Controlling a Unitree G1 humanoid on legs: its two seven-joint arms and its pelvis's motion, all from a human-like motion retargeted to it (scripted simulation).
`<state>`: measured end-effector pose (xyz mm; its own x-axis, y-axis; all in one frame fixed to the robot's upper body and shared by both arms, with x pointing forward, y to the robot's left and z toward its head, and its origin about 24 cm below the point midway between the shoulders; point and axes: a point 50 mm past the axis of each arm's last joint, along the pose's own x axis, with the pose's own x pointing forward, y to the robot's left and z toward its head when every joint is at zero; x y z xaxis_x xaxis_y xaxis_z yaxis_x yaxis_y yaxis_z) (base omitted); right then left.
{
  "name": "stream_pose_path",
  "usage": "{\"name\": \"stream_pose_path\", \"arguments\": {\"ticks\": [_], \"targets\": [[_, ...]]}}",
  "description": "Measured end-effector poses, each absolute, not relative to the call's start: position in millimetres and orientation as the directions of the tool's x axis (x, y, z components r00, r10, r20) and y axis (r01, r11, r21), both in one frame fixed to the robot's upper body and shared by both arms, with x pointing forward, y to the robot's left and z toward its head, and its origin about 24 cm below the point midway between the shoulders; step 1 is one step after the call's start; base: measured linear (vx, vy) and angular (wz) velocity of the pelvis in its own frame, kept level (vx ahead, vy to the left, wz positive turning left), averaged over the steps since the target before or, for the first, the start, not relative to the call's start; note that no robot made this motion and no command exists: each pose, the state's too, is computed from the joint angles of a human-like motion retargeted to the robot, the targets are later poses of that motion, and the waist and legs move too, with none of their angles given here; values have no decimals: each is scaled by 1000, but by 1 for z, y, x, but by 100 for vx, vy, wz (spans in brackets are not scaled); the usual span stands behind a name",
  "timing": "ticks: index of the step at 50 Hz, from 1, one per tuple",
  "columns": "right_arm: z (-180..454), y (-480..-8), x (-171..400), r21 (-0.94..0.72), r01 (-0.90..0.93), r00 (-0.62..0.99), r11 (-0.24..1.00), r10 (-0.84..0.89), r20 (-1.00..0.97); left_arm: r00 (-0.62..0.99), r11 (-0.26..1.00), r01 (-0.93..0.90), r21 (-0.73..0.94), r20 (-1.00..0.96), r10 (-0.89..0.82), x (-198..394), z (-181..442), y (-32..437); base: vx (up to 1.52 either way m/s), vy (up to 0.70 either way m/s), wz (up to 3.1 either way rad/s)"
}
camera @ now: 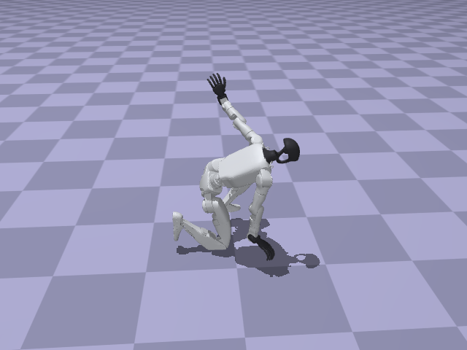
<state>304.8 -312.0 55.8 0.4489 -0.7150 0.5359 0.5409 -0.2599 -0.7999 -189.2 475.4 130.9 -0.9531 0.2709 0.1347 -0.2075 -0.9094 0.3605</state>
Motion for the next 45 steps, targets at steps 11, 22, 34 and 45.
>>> {"name": "stream_pose_path", "arguments": {"ticks": [11, 22, 34, 45], "targets": [[84, -208, 361, -747, 664, 636, -5, -522, 569, 165, -182, -853, 489, 584, 795, 211, 247, 486, -13, -8, 24], [130, -135, 387, -668, 721, 682, 184, -352, 640, 324, 33, -943, 330, 938, -120, 350, 456, 198, -13, 18, 16], [128, -166, 383, -671, 741, 617, 31, -426, 662, 187, -416, -772, 480, 798, 573, 246, 317, 460, 8, 3, -27], [79, -358, 289, -772, 489, 404, -406, -679, 613, -634, -763, -507, 402, 426, 646, -58, 185, 532, 14, 1, -25]]}}
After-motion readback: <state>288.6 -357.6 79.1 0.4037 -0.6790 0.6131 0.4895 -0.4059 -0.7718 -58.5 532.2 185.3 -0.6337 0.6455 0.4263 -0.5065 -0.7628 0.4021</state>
